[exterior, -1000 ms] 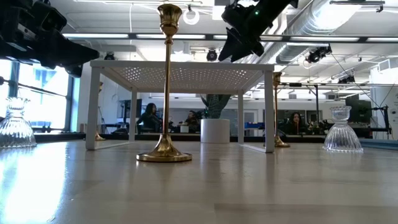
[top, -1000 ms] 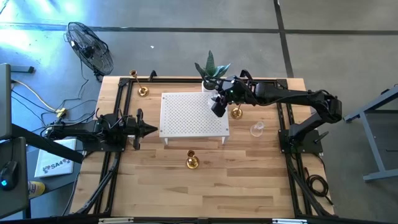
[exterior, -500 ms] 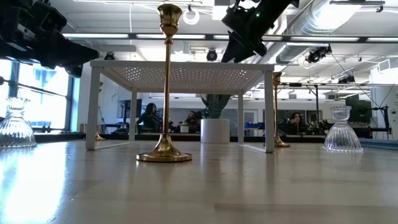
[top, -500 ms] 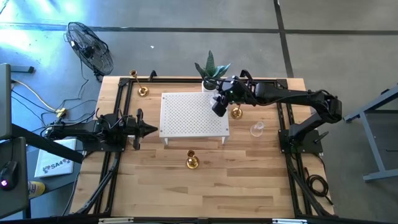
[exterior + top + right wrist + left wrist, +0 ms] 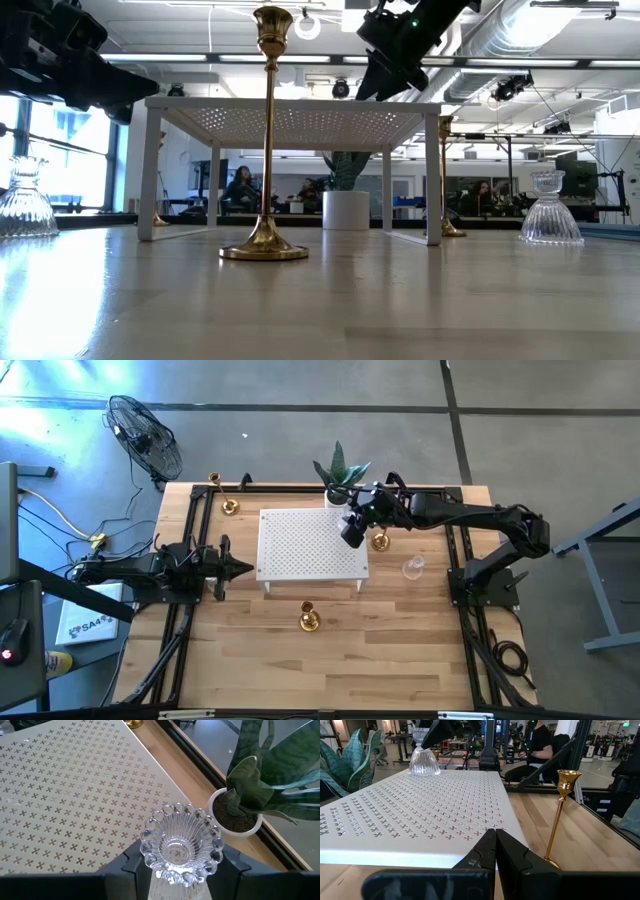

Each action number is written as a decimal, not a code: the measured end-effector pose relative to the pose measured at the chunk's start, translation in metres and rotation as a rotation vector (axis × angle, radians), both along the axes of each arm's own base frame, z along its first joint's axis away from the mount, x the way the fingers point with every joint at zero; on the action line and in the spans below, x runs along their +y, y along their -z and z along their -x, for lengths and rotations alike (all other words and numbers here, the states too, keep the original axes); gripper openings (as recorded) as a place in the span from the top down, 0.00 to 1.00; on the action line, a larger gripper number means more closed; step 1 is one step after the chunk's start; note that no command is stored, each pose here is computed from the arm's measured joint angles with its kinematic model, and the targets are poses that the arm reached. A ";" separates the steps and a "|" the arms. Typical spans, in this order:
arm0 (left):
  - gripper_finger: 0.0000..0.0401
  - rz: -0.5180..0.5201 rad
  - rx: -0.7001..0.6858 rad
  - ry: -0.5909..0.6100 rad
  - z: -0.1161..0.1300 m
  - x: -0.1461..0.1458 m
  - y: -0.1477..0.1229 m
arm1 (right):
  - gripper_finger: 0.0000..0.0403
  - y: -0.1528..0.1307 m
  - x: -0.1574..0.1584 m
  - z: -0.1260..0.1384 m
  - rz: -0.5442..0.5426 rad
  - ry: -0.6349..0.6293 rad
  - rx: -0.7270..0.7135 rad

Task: Pick & Place candle stick holders
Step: Put the top right transparent candle holder on the shelf, then put the top left gold candle holder on the shelf

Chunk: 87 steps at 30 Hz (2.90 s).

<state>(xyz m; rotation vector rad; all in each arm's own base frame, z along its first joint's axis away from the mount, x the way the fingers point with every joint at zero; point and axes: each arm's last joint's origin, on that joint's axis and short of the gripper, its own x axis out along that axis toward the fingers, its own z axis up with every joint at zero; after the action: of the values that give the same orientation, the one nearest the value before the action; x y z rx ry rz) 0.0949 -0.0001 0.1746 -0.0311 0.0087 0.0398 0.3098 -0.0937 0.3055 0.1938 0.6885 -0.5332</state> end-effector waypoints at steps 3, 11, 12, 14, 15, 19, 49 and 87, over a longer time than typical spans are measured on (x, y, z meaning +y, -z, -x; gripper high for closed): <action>1.00 0.000 0.000 0.000 0.000 0.000 0.000 | 0.66 0.000 0.000 0.000 0.011 0.012 0.003; 1.00 0.000 0.001 0.000 0.000 0.000 0.000 | 0.56 0.000 -0.001 0.000 0.020 0.011 0.005; 1.00 0.000 0.000 0.000 0.000 0.000 0.000 | 0.54 0.000 -0.001 0.000 0.021 0.011 0.006; 1.00 0.000 0.001 -0.001 0.000 0.000 0.000 | 0.50 0.000 -0.001 0.000 0.027 0.006 0.007; 1.00 0.000 0.000 -0.002 0.000 0.000 0.000 | 0.49 -0.001 -0.001 0.000 0.033 0.001 0.005; 1.00 0.000 0.000 -0.003 0.000 0.000 0.000 | 0.42 -0.002 -0.001 -0.002 0.040 -0.001 -0.013; 1.00 0.010 -0.019 -0.042 0.000 0.001 -0.001 | 0.37 -0.062 0.017 0.042 0.117 -0.124 -0.214; 0.62 0.018 0.141 -0.896 0.066 0.023 -0.206 | 0.37 -0.084 0.140 0.087 -0.040 -0.785 -0.241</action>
<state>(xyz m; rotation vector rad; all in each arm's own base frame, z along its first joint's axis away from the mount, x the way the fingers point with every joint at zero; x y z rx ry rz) 0.0293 0.0229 0.3809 -0.0484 0.1355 0.9378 0.2230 0.0462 0.3896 0.0139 0.4865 0.2537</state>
